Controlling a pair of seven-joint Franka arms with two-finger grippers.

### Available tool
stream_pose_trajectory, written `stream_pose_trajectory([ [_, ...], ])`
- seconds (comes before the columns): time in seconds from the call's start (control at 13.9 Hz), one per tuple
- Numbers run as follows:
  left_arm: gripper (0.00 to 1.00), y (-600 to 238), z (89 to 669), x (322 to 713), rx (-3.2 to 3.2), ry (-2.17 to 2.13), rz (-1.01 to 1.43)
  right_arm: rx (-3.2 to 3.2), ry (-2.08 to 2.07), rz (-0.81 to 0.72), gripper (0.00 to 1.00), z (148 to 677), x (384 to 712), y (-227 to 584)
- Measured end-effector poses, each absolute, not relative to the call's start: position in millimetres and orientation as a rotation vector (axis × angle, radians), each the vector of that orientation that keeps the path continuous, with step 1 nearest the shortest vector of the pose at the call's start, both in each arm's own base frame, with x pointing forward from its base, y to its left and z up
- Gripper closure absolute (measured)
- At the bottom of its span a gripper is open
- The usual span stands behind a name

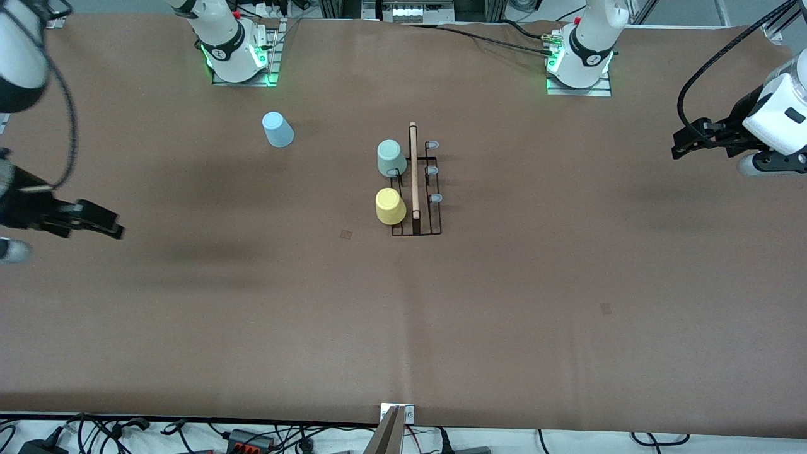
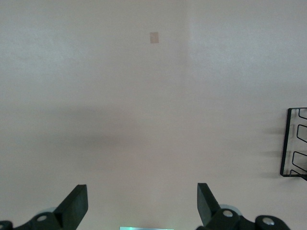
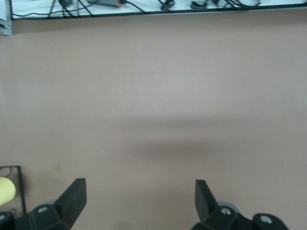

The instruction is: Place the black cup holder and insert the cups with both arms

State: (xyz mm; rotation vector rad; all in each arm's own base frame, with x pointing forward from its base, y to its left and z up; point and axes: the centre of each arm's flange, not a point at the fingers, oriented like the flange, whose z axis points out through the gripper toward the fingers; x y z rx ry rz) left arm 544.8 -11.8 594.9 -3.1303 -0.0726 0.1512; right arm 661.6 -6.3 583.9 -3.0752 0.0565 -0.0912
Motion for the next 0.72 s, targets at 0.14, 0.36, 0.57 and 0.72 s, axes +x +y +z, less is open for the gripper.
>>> stream_pose_trajectory([
  [0.14,0.0,-12,595,545,-3.13,-0.073,0.152,-3.1,0.059,-0.056,0.0,585,650,-20],
  [0.36,0.0,-12,595,545,-3.13,-0.073,0.152,-3.116,0.044,-0.015,0.0,583,624,-16],
  [0.57,0.0,-12,595,545,-3.13,-0.073,0.152,-3.115,0.041,-0.008,0.0,580,587,-15],
  [0.72,0.0,-12,595,545,-3.13,-0.073,0.152,-3.113,0.042,0.024,0.0,574,560,-15],
])
